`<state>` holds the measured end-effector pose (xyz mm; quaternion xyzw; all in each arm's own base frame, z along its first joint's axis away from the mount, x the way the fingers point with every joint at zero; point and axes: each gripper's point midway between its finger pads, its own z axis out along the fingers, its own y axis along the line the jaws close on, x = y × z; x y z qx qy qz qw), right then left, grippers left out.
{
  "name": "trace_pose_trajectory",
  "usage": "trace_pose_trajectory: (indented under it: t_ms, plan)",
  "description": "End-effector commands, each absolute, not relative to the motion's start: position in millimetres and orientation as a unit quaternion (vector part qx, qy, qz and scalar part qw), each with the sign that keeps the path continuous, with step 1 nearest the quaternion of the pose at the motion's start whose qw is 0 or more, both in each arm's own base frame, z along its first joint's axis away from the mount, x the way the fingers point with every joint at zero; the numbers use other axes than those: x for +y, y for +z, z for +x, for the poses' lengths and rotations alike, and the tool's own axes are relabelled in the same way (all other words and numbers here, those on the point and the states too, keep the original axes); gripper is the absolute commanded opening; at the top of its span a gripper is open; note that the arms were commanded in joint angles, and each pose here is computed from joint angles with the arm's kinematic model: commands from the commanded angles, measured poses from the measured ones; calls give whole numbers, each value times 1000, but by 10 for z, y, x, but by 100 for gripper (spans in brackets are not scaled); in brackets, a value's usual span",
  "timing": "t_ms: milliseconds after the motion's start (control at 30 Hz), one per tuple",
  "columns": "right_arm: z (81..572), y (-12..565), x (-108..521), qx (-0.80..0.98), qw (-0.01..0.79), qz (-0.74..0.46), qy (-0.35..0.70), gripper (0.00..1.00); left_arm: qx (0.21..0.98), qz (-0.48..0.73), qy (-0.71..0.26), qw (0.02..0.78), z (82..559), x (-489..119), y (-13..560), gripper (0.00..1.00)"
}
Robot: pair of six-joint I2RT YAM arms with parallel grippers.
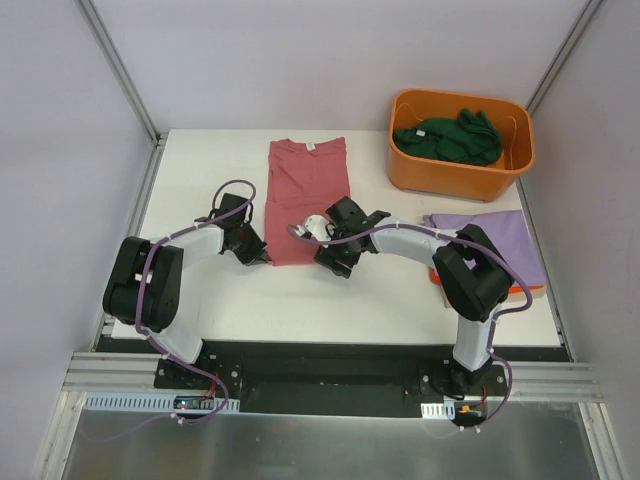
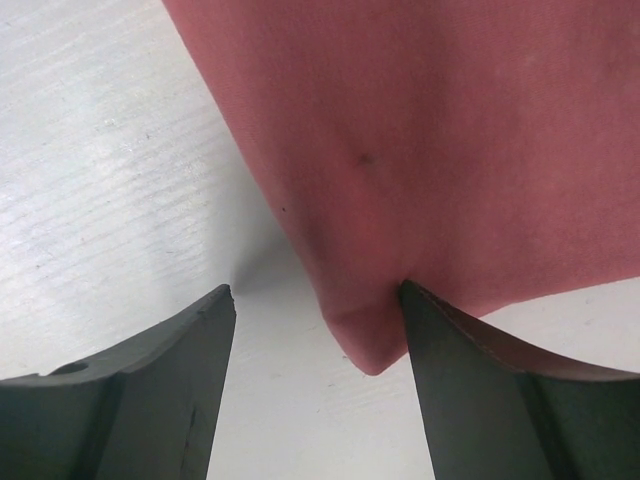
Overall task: Fold and stack the t-shirts
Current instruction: Grab one side of the 2/3 rectangular tshirt with both arms
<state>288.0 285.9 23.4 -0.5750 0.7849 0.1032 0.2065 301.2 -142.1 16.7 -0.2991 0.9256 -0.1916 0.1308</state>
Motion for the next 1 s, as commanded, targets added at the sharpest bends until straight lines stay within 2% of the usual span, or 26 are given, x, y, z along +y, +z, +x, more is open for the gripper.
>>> trace_pose_trajectory:
  t_ms: [0,200,300,500,767,933,967]
  plan:
    - [2904,280,2783,793,215,-564,85,70,929,-314,-152,123,2859,-1272,14,0]
    - [2853,357,2646,786,233,-569,61,69,923,-319,-120,177,2789,-1047,132,0]
    - [2800,341,2713,777,232,-580,75,61,925,-315,-127,168,2760,-1083,121,0]
    - [2836,350,2778,768,246,-589,46,61,931,-308,-137,142,2731,-1156,44,0]
    - [2803,608,2817,744,286,-604,5,61,930,-310,-125,155,2727,-1089,76,0]
    - [2808,540,2871,741,275,-613,6,60,931,-306,-122,158,2733,-1079,115,0]
    - [2807,508,2871,740,269,-616,5,57,930,-307,-120,159,2737,-1068,119,0]
